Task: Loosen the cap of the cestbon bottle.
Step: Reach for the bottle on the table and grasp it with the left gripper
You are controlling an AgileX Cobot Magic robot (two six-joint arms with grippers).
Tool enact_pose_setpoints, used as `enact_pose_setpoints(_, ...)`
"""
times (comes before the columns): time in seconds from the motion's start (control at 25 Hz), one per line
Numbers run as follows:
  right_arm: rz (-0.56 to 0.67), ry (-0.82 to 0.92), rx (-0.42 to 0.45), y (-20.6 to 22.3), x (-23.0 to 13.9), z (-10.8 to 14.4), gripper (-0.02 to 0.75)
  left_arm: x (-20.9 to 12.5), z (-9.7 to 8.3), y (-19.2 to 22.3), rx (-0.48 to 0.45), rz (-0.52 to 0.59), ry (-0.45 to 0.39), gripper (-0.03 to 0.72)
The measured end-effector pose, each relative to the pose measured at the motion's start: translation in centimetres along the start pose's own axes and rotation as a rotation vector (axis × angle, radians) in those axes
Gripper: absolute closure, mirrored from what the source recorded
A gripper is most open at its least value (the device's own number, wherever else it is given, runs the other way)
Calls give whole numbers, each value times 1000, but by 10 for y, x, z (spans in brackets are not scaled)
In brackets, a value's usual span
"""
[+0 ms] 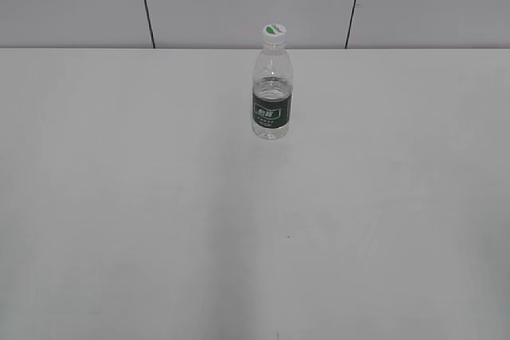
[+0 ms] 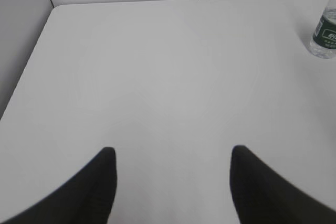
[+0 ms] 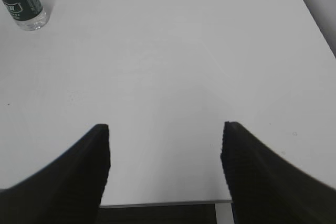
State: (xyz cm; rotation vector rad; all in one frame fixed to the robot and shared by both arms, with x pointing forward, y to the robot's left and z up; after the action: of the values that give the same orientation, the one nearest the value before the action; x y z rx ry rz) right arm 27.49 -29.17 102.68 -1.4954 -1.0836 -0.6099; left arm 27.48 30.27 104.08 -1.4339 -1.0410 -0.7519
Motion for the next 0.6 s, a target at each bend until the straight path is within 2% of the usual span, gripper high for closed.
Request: enact_pose_setpoints(0.6,0,0,0,0,0,0,223,0,0,0,0,0,0,272)
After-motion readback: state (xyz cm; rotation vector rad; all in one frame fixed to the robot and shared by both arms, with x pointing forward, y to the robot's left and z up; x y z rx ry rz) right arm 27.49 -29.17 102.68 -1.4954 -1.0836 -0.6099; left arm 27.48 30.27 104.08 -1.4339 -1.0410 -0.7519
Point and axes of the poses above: a point on each arm's last joint axis where the gripper is mounted, y pointing out along that axis toward the gripper, z along the wrist's bending axis when the last joint is at zero, x = y × z, the point moved 5 cm from there along y, pointing out along that axis toward the gripper, and after that the axes turned 11 degrees about -y, right-handed, at the moved point
